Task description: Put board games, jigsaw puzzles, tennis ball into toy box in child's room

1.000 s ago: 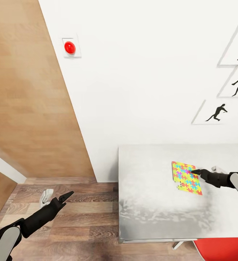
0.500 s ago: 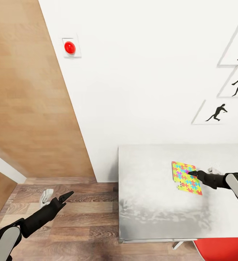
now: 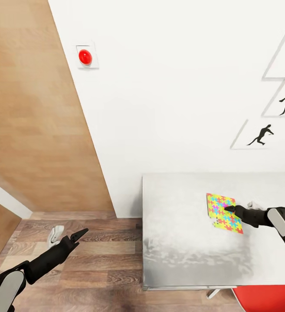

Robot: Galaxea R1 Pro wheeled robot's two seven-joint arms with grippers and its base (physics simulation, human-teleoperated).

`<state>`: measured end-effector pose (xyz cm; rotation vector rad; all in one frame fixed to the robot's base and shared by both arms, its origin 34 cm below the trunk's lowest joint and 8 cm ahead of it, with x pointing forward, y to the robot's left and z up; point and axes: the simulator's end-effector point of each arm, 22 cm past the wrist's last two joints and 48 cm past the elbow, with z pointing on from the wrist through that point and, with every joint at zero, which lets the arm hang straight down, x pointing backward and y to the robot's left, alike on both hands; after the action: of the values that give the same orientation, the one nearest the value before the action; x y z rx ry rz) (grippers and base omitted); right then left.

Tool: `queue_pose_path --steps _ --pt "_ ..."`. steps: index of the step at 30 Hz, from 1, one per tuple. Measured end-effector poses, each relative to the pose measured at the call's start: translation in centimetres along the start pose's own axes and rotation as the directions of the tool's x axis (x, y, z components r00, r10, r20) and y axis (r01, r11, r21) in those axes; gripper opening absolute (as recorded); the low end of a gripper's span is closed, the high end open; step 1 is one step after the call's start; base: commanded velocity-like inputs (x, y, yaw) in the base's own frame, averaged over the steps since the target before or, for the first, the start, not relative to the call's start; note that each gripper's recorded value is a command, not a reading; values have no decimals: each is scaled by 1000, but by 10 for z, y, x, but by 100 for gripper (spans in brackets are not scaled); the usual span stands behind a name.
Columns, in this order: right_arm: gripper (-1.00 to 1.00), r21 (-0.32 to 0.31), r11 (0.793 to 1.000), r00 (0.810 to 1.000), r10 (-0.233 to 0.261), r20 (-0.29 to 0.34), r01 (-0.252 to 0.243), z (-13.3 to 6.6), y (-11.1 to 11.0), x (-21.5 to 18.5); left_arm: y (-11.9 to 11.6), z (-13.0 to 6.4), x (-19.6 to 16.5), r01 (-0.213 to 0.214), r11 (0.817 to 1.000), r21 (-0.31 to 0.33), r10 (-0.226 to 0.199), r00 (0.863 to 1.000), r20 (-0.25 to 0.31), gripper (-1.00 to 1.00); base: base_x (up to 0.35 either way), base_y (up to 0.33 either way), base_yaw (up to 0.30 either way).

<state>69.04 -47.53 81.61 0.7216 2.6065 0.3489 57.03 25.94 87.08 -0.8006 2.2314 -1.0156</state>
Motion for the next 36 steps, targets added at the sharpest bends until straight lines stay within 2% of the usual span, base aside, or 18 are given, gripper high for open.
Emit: queue_pose_path --steps 12,29,36 --pt "100 -3 1000 1000 6 -4 -6 1 1 2 0 0 0 0 1000 -1 0 1000 0 100 0 0 178" --pt "100 -8 1000 999 13 -33 -13 1 3 8 0 0 0 0 1000 -1 0 1000 0 100 0 0 36" --pt "100 -10 1000 999 12 -35 -12 1 4 9 0 0 0 0 1000 -1 0 1000 0 100 0 0 179"
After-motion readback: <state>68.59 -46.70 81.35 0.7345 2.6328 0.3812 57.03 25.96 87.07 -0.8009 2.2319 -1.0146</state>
